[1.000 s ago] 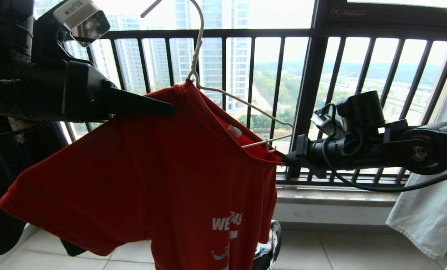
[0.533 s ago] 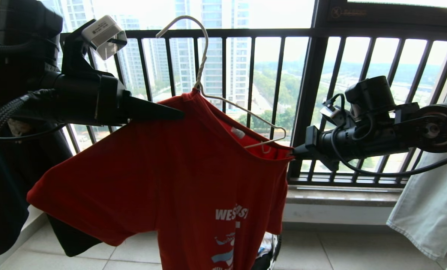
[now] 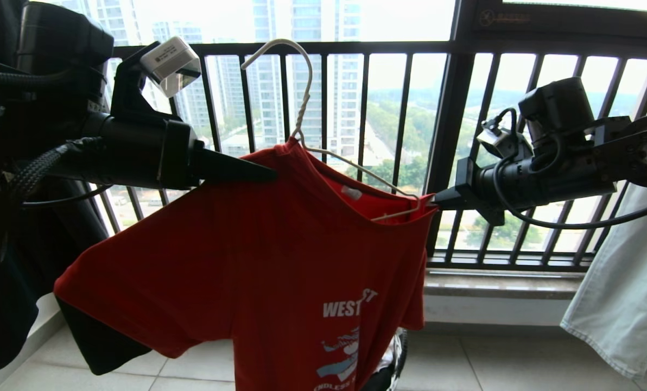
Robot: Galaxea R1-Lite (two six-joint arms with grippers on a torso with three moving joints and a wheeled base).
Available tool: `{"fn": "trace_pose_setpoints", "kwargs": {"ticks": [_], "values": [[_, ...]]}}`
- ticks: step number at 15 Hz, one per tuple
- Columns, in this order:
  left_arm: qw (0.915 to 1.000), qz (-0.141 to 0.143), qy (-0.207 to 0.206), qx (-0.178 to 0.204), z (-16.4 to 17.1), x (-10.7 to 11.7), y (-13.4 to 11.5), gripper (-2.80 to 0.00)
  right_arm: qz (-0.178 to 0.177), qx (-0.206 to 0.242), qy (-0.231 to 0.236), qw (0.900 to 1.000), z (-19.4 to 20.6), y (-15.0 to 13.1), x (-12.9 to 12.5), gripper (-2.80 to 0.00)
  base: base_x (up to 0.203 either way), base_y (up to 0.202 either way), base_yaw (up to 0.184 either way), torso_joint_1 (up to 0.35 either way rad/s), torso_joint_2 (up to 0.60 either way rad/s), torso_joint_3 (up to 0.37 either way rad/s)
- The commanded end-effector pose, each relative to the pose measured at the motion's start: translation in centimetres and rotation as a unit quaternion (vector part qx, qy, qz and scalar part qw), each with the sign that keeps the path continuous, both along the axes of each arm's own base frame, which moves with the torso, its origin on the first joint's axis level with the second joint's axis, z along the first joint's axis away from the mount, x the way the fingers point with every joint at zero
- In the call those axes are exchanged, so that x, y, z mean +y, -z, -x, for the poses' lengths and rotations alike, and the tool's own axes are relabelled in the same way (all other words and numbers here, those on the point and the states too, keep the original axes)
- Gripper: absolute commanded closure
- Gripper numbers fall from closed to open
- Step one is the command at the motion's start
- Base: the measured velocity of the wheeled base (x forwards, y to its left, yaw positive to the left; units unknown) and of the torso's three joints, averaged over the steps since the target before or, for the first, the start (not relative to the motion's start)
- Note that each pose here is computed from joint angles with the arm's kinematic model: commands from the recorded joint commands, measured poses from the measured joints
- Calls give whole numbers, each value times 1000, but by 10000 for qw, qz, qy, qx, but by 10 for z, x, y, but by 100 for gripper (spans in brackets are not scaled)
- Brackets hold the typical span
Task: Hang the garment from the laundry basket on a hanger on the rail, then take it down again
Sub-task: Hang the clothes on the clothes rack
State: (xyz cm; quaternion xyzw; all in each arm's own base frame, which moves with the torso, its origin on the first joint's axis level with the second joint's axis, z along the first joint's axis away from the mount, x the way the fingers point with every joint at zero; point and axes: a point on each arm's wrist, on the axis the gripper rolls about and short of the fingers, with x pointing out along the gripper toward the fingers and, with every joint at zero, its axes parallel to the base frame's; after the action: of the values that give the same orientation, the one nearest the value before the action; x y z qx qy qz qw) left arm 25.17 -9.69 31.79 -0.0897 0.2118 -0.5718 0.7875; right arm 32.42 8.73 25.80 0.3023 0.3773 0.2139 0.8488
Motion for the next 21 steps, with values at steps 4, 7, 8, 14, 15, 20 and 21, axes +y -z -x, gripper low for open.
{"fn": "trace_pose_setpoints", "kwargs": {"ticks": [4,7,8,14,15,20,21], "values": [[9999,-98,39,101,-4,-11,7,0,-45,-375,-23,9993,3,-24,-2,0,0,0,0,0,0,0],[9994,-286,-201,20,-6,-17,10,0,-47,-460,-133,9988,16,-42,1,0,0,0,0,0,0,0],[9990,-373,-236,-15,-6,-23,12,0,-26,-551,-238,9982,19,-45,5,0,0,0,0,0,0,0],[9992,-407,-35,40,0,-36,18,0,282,-1025,-869,9905,33,-53,28,0,0,0,0,0,0,0],[9992,-402,-23,40,-1,-37,20,0,279,-1041,-920,9899,34,-54,31,0,0,0,0,0,0,0],[9984,-466,303,121,6,-54,28,0,692,-1541,-1182,9785,42,-60,33,0,0,0,0,0,0,0],[9980,-495,361,162,6,-58,31,0,808,-1628,-1201,9760,42,-61,33,0,0,0,0,0,0,0]]}}
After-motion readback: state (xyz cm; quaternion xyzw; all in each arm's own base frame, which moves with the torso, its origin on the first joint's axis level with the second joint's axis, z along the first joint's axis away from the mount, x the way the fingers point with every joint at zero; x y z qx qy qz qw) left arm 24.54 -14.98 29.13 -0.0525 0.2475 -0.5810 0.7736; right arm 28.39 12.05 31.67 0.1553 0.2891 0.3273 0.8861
